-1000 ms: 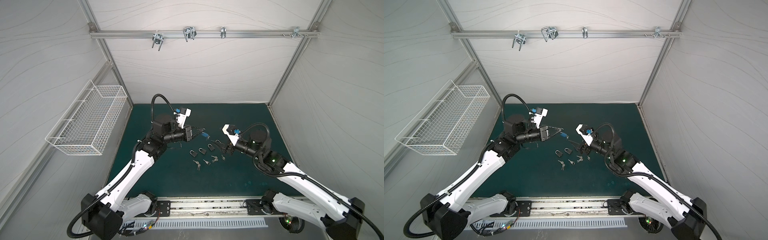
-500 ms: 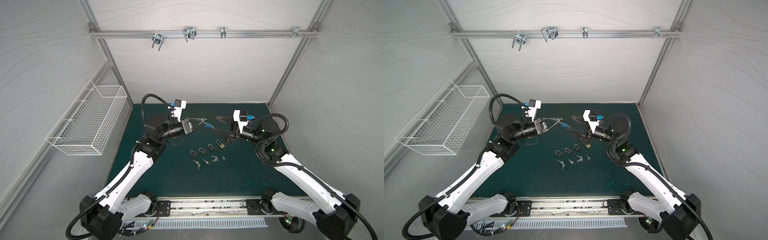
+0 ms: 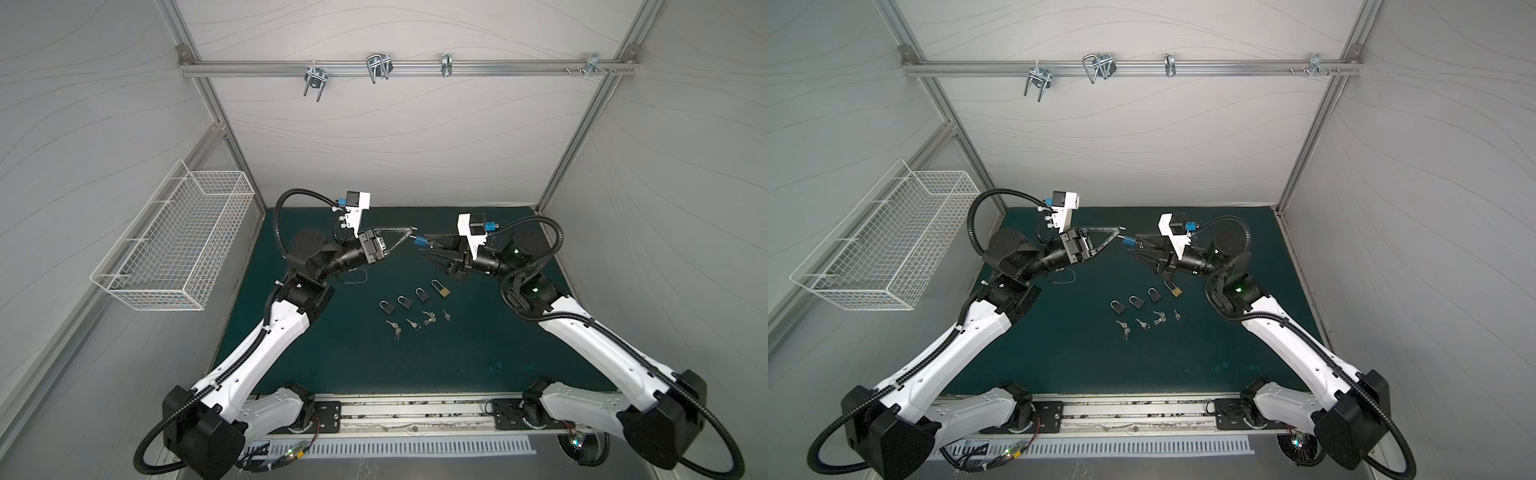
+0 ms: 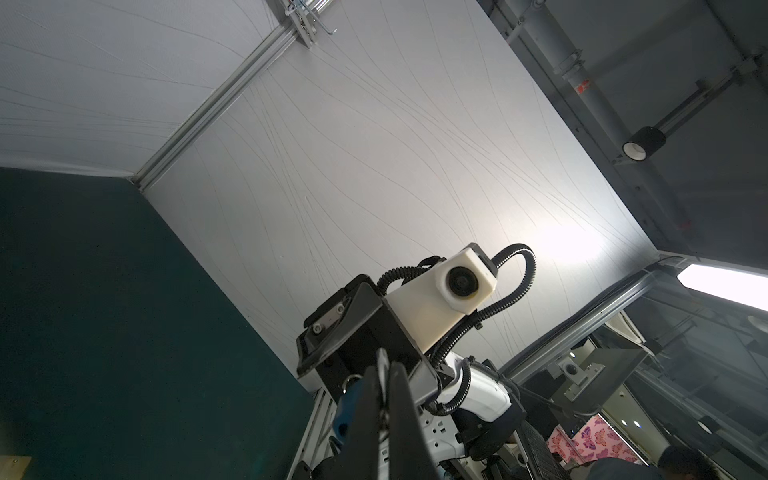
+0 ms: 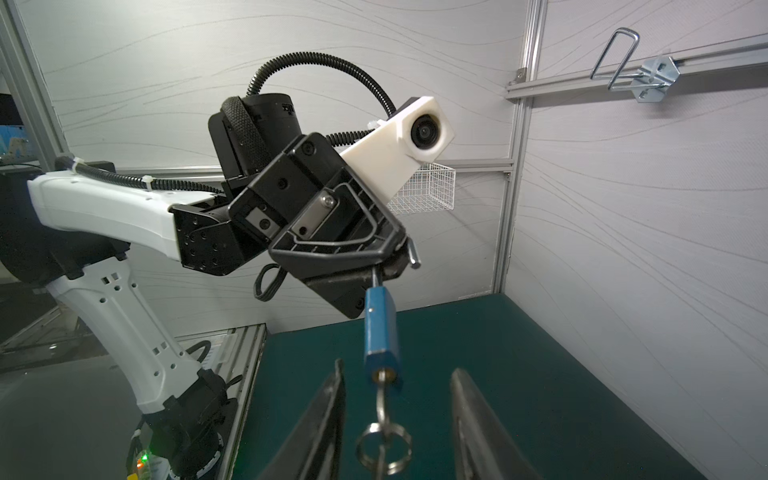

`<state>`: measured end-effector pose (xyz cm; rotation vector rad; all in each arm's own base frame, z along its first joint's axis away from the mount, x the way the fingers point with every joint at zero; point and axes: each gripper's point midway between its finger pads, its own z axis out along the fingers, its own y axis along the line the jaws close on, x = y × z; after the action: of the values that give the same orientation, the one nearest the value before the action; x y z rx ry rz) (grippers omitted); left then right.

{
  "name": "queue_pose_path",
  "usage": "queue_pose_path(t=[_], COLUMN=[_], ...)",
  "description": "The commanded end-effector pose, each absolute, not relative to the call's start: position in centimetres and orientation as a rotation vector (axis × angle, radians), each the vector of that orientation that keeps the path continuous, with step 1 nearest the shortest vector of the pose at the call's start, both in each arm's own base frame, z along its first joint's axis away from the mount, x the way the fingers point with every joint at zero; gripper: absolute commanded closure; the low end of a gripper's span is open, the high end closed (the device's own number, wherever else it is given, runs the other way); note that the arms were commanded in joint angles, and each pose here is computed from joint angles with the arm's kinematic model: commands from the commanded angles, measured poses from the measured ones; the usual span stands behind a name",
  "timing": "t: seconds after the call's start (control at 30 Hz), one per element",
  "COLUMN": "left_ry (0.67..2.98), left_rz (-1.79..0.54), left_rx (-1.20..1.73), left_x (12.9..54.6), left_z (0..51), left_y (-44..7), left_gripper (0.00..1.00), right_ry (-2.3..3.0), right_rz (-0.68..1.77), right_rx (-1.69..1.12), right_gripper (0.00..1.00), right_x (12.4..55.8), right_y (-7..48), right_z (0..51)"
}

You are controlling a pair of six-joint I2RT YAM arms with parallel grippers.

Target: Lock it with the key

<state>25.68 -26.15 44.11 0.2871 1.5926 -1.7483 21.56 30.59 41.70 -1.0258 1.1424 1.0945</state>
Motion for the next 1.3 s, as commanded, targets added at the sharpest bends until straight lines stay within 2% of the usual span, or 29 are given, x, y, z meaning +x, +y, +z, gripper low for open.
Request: queue_pose_path(t=[0.0, 0.13, 0.43, 0.53, 0.67, 0.87, 1.27], left_ry=[1.466, 1.472, 1.469, 1.473, 1.475, 1.483, 1.498], left_rz=[-1.783, -1.784, -1.795, -1.795, -1.797, -1.801, -1.800], left_rx=[0.370, 0.371, 0.367, 0.365, 0.354, 0.358, 0.353], left_x=[24.2, 24.2, 24.0, 24.0, 24.1, 24.0, 24.2], left_z=[47.6, 47.4, 47.3, 47.2, 47.1, 47.0, 46.5], left_y=[-26.0, -26.0, -26.0, -26.0, -26.0, -26.2, -26.5], left_gripper=[1.00, 1.00, 1.00, 1.00, 1.00, 1.00, 1.00], right_ry=[1.054, 1.046, 1.062, 1.057, 1.049, 1.038, 1.033], right_rz=[1.111, 1.133, 1.159, 1.167, 1.171, 1.184, 1.187], right_rx=[-1.021, -1.007, -1.002, -1.011, -1.011, -1.013, -1.014], right_gripper=[0.60, 0.62, 0.77, 0.78, 0.72, 0.69, 0.75], right_x=[20.8, 20.6, 20.4, 20.2, 19.9, 19.7, 19.4], right_y=[30.3, 30.2, 30.2, 30.2, 30.1, 30.1, 30.0], right_z=[44.2, 44.7, 44.7, 44.9, 45.1, 45.5, 45.7])
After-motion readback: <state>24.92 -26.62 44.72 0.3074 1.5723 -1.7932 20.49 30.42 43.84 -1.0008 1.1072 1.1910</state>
